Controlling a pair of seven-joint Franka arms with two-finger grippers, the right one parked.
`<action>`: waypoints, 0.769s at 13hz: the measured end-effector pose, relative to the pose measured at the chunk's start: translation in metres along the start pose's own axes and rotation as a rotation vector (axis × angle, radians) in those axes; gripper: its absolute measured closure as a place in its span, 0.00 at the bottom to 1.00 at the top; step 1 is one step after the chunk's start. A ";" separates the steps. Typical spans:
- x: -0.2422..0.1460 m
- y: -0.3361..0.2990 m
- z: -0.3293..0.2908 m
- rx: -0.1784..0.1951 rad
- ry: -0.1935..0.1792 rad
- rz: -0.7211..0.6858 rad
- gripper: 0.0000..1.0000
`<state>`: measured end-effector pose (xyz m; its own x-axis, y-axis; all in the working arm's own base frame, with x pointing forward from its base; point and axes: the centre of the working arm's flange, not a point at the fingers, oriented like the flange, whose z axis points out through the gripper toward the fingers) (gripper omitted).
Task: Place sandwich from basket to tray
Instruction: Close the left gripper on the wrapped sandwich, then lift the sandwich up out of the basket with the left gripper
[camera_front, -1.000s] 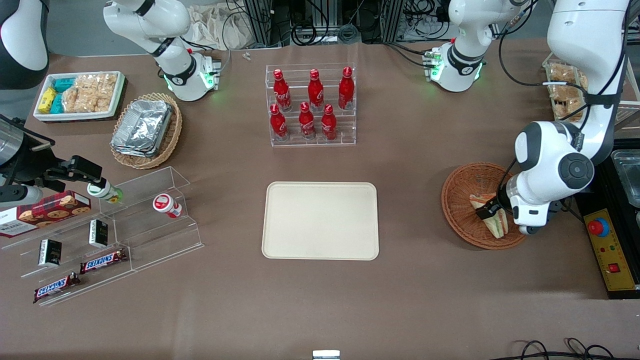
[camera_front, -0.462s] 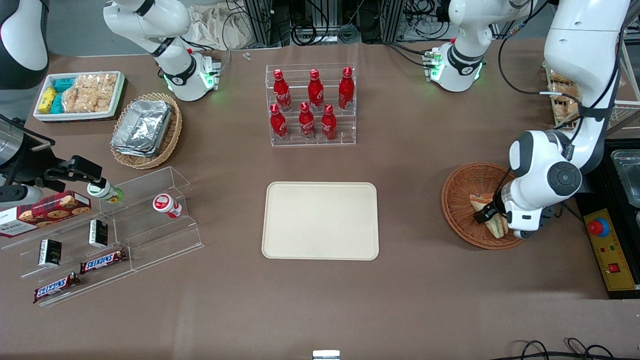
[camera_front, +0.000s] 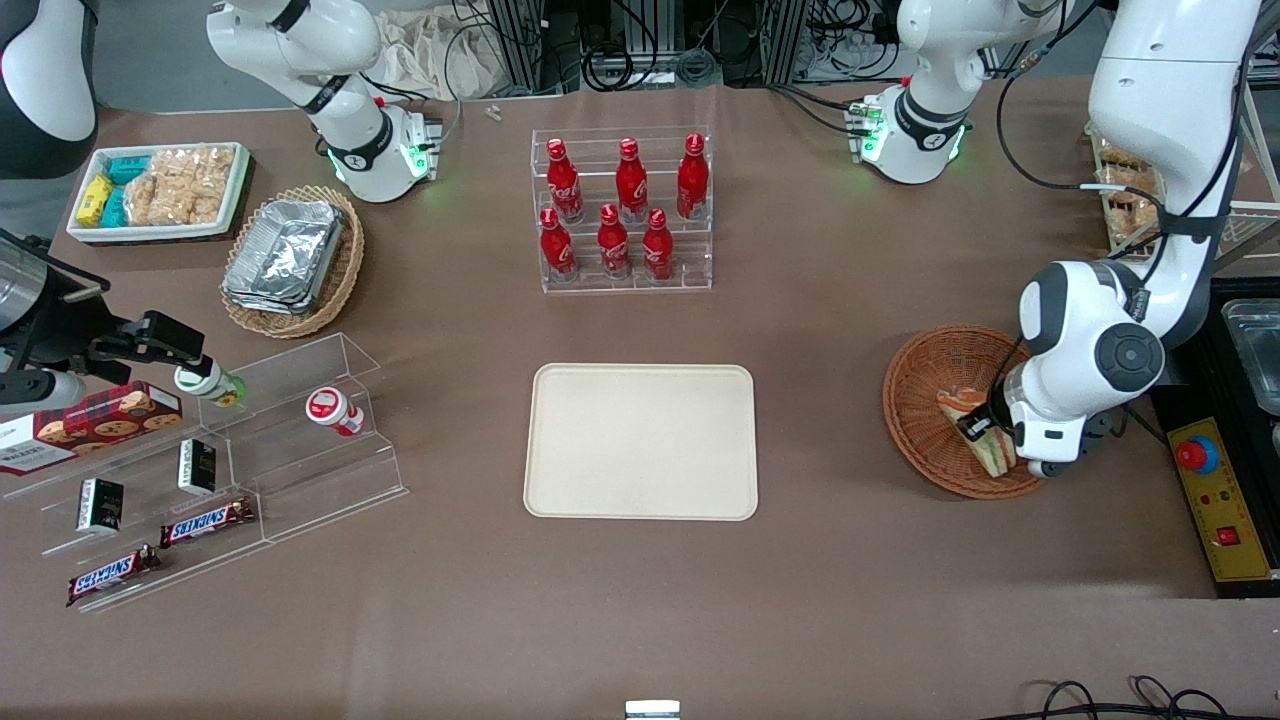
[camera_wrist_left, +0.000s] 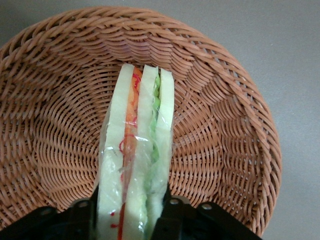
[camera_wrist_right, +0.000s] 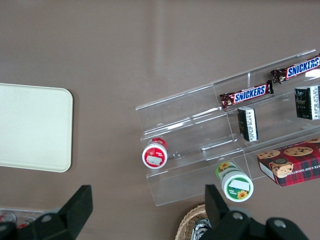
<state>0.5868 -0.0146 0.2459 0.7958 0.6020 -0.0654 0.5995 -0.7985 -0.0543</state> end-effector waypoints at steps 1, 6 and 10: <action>0.000 0.000 -0.001 0.001 0.000 0.001 0.67; 0.024 0.013 -0.067 0.049 -0.036 0.020 0.78; 0.030 0.044 -0.145 0.023 0.008 0.117 0.78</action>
<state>0.6491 -0.0323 0.3863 0.8610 0.5044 -0.0649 0.5003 -0.8630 -0.0697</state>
